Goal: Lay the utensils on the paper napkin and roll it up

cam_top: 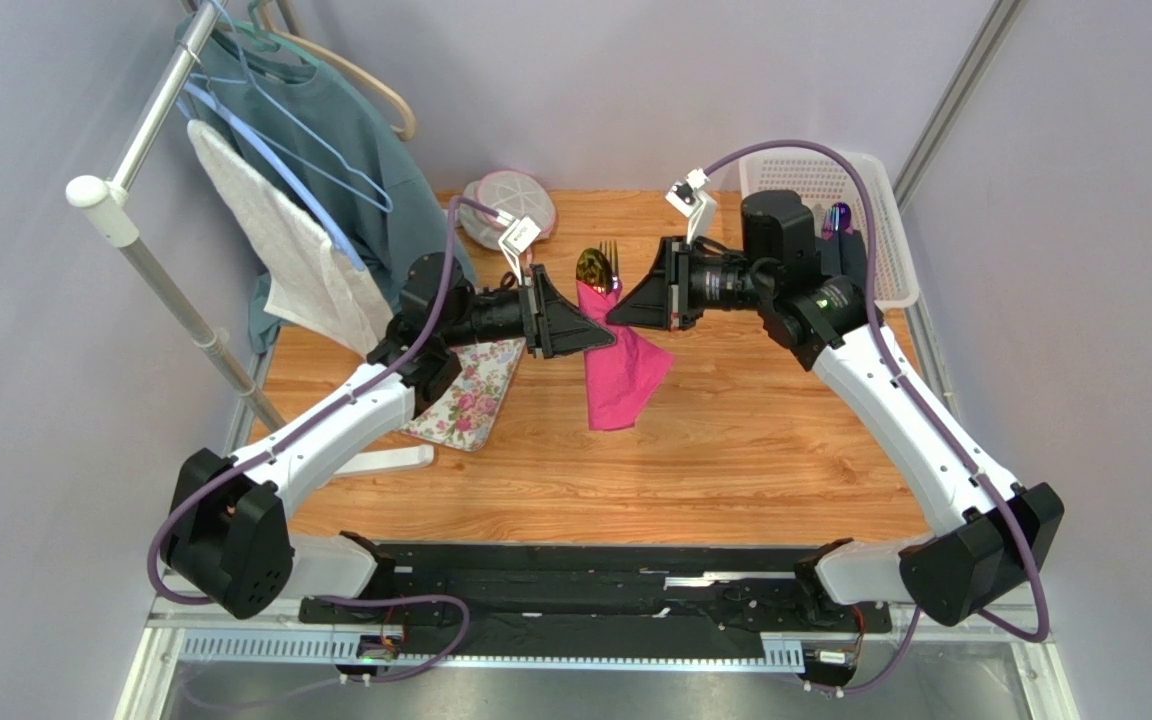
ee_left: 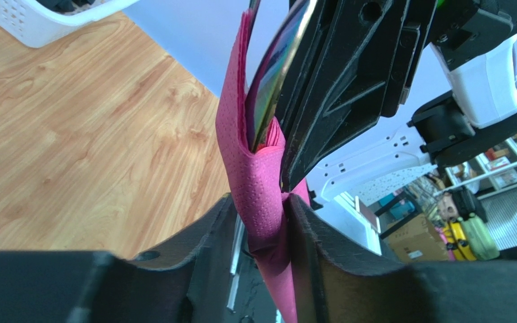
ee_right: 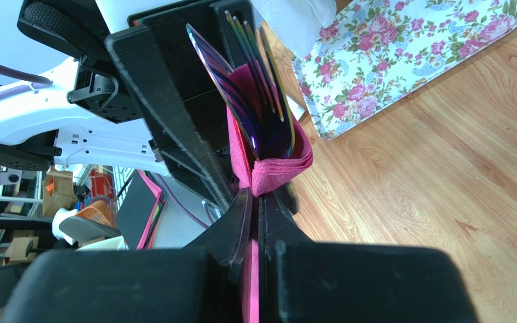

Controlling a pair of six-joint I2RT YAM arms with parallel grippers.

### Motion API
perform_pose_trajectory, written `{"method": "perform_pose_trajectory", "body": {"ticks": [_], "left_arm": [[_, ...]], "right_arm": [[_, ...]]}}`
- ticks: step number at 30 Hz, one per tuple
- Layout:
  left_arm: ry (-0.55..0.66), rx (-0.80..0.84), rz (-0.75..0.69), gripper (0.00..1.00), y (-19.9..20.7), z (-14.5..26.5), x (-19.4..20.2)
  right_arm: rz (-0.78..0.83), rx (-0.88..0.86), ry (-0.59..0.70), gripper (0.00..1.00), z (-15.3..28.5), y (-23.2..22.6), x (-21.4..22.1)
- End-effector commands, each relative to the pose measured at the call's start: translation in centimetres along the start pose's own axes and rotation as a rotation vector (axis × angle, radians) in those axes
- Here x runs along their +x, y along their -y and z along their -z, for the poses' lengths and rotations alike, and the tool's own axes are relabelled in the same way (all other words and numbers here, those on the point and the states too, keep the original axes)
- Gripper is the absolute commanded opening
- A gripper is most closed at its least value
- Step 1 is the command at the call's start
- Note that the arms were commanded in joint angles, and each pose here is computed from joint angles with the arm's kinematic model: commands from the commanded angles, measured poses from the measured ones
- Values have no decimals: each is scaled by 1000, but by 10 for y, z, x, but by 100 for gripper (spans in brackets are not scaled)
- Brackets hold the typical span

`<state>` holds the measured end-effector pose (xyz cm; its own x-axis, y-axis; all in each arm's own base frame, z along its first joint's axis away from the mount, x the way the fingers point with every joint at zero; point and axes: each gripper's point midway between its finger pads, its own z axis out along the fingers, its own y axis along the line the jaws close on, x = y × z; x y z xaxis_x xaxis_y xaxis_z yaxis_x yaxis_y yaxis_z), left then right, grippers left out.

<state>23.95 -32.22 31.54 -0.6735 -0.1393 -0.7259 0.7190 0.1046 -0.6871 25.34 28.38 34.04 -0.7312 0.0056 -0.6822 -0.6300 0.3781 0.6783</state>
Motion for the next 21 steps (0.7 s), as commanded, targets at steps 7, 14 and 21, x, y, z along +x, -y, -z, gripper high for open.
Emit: {"method": "perform_pose_trajectory", "body": {"ticks": [7, 14, 21], "left_arm": [[49, 37, 8, 3, 6, -1, -6], [84, 45, -24, 0, 8, 13, -19], [95, 70, -57, 0, 20, 22, -28]], "right_arm": [[83, -93, 71, 1, 10, -36, -22], [79, -70, 82, 46, 24, -27, -23], [112, -4, 32, 71, 45, -8, 0]]}}
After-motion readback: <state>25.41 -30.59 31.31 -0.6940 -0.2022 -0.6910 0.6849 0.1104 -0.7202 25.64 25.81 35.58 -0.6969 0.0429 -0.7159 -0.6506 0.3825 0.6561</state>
